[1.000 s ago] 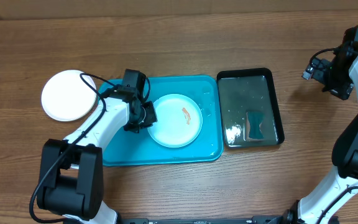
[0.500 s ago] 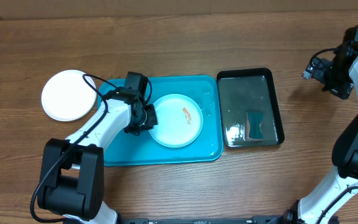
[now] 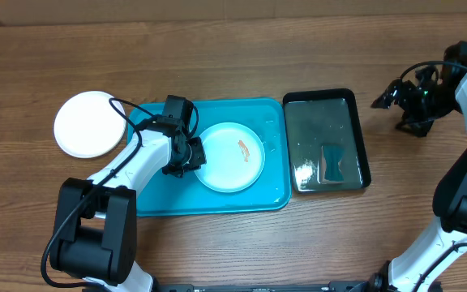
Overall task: Clean dirty plates on tray and stack at the side
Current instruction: 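Grasp the green sponge in the black tray with right gripper and dip it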
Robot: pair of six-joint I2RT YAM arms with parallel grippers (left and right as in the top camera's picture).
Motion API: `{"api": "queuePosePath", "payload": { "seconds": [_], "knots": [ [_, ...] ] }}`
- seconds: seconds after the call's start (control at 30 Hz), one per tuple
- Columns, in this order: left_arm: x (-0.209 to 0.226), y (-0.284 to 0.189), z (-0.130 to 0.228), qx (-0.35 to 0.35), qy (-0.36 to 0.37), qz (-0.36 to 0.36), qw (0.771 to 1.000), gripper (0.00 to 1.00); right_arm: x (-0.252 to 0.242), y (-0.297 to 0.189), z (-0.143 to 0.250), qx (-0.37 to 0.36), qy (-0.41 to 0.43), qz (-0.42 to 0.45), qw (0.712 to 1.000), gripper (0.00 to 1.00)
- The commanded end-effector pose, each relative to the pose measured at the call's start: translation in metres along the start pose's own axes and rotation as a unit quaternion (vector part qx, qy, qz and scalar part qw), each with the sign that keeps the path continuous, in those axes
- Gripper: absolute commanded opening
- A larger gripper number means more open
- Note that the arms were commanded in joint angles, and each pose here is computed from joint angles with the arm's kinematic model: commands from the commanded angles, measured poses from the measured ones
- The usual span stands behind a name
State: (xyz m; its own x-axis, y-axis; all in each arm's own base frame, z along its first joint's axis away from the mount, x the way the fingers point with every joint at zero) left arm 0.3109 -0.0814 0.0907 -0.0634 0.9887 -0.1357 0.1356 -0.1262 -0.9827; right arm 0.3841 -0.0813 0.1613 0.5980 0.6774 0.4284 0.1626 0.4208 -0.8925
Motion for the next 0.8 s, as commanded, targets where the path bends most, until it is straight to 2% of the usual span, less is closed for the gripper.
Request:
{"api": "queuePosePath", "payload": {
  "seconds": [0.0, 0.27, 0.43, 0.6, 0.77],
  "knots": [
    [0.0, 0.005, 0.001, 0.003, 0.01, -0.007, 1.0, 0.19, 0.011, -0.009, 0.012, 0.019, -0.046, -0.02, 0.999, 0.77],
    [-0.003, 0.005, 0.0, -0.001, 0.011, 0.006, 1.0, 0.19, 0.03, 0.008, 0.049, 0.089, -0.115, 0.032, 0.989, 0.77],
    [-0.003, 0.005, 0.0, -0.001, 0.011, 0.006, 1.0, 0.2, 0.044, 0.025, 0.074, 0.099, -0.16, 0.138, 0.972, 0.76],
    [-0.003, 0.005, 0.0, -0.001, 0.011, 0.006, 1.0, 0.22, 0.049, 0.044, 0.097, 0.078, -0.162, 0.256, 0.95, 0.76],
    [-0.003, 0.005, 0.0, -0.001, 0.011, 0.006, 1.0, 0.24, 0.052, 0.066, 0.12, 0.083, -0.191, 0.296, 0.932, 0.72]
  ]
}}
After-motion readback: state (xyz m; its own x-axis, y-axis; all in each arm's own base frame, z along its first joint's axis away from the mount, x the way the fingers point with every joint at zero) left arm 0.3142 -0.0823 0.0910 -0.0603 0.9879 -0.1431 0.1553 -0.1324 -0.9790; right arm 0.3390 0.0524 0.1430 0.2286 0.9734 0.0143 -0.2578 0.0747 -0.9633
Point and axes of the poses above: each gripper's point midway between its finger pads, its own y axis out along the fingers, its own x axis along the line the jaws close on, z = x × y, the point moved 8 cm from there along -y, back along the fingers, and after that the axes turned 9 degrees about y, right-handed, at the moved point
